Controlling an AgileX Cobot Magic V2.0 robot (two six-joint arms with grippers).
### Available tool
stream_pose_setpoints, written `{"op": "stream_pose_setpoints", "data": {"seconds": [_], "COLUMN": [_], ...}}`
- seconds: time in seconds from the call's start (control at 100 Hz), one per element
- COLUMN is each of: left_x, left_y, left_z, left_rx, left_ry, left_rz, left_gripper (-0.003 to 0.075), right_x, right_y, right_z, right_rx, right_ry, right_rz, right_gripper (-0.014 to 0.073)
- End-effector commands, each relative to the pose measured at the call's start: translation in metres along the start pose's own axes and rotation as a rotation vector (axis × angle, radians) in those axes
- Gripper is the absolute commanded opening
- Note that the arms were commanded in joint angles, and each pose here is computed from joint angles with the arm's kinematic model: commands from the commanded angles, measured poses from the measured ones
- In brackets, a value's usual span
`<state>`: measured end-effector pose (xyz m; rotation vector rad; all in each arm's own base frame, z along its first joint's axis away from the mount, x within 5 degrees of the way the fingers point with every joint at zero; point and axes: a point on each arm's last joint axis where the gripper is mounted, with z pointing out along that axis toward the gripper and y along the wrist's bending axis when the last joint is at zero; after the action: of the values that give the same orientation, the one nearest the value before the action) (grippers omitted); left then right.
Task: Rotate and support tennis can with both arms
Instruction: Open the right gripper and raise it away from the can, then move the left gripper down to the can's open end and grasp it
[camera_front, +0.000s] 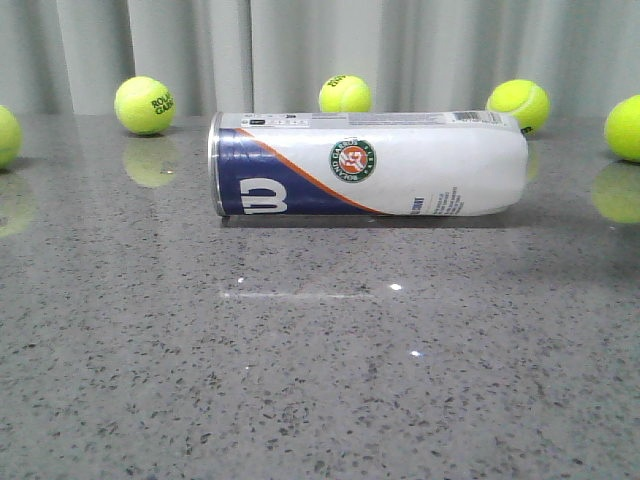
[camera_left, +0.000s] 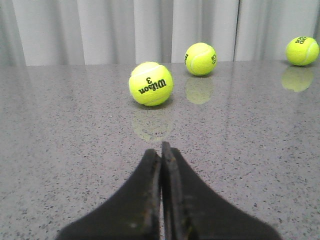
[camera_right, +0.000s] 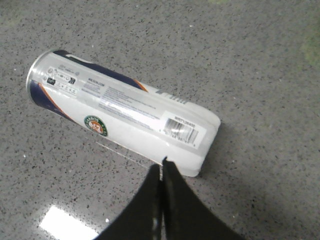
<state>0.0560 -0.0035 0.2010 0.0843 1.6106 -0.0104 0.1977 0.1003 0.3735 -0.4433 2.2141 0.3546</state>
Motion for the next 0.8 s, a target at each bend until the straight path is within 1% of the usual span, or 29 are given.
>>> {"op": "stream_pose_setpoints", "data": {"seconds": [0.0,0.22,0.53,0.67,0.79], "left_x": [0.006,0.004,0.001,-0.01,-0.031], "left_y": [0.0,0.0,0.0,0.001,0.002], "left_z": [-0.001,-0.001,-0.001,-0.003,-0.009], "left_rx": [-0.007,-0.009,-0.01,-0.012,-0.01], "left_ry": [-0.071,-0.088,-0.108,-0.141,-0.16], "left_rz": [-0.011,-0.011,-0.011,-0.01,-0.01], "left_gripper": [-0.0019,-0.0019,-0.0019,-0.0019,-0.0019], "right_x": [0.003,0.049,0.119,0.139,0.151], "right_y": [-0.002,-0.004,-0.007,-0.008,-0.008], "right_z": [-0.023,-0.056,-0.095,-0.106,-0.111], "right_rx": [0.017,0.013,0.0,-0.005,-0.007], "right_ry": [-0.173,-0.357,-0.569,-0.63,-0.609], "right_rz": [-0.019,-0.023,-0.031,-0.034,-0.036], "right_gripper": [-0.006,-0.006,-0.006,-0.006,-0.006]}}
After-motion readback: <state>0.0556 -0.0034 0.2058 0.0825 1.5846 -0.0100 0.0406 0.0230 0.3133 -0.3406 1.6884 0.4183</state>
